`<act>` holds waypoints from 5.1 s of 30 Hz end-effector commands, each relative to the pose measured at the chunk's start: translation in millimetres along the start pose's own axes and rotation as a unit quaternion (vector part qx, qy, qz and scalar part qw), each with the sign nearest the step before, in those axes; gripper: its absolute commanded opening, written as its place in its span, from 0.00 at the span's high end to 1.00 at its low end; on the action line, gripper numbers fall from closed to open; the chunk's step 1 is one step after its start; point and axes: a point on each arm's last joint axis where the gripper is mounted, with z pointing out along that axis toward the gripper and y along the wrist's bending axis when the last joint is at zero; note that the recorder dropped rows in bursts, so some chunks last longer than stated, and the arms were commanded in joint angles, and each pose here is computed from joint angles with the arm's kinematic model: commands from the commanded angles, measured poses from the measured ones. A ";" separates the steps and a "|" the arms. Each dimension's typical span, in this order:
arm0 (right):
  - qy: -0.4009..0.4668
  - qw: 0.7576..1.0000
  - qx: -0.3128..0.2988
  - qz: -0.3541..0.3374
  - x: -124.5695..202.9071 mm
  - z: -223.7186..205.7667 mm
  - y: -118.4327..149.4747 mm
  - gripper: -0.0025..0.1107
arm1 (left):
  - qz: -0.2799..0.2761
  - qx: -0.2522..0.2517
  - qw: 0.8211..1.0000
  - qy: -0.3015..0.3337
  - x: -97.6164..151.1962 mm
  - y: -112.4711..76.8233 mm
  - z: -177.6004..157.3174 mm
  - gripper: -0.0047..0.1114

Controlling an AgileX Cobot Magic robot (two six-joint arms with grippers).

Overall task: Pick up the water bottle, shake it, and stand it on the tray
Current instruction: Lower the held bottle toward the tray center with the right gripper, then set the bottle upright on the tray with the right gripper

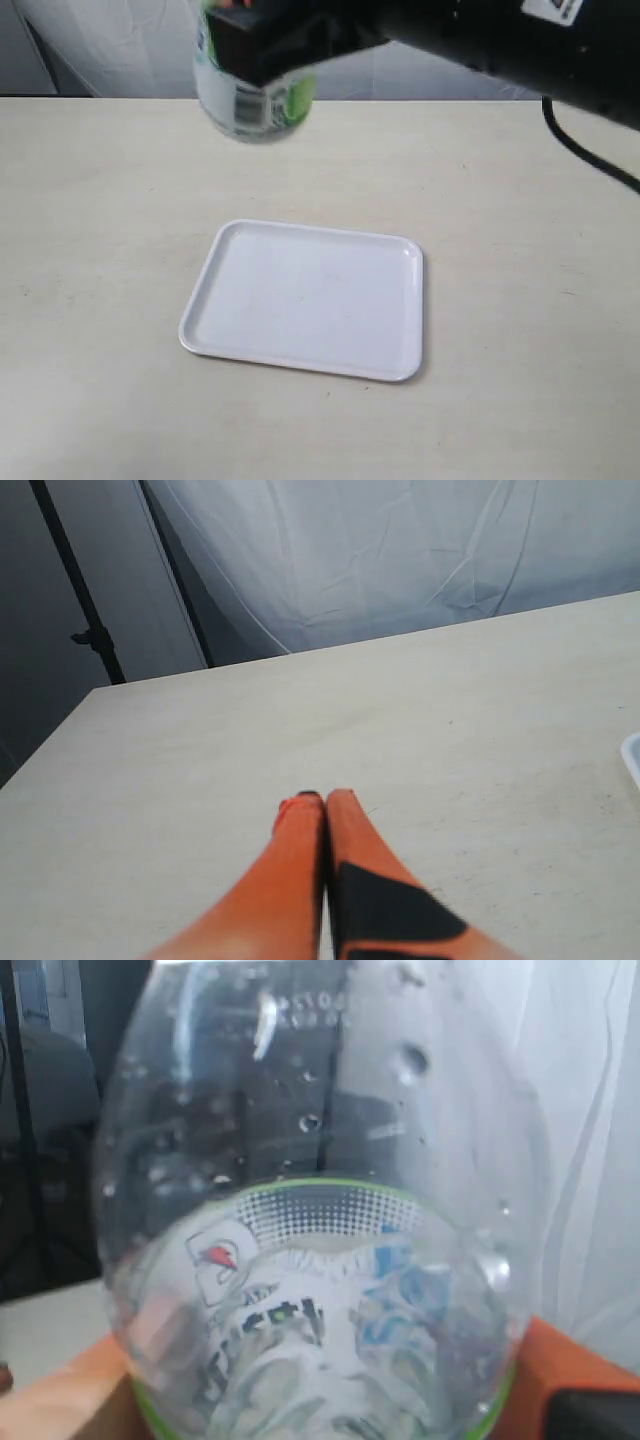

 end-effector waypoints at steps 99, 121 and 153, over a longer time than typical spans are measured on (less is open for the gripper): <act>0.125 0.991 0.035 -0.024 84.8 -8.8 5.1 0.99 | -0.003 0.001 1.000 0.001 1.2 -0.3 -0.1 0.96; 0.034 0.992 0.117 -0.013 87.1 9.8 -11.6 0.99 | -0.003 0.001 1.000 0.001 1.2 -0.3 -0.1 0.96; 0.142 0.968 0.190 0.080 221.2 60.3 -8.6 0.17 | -0.003 0.001 1.000 0.001 1.2 -0.3 -0.1 0.96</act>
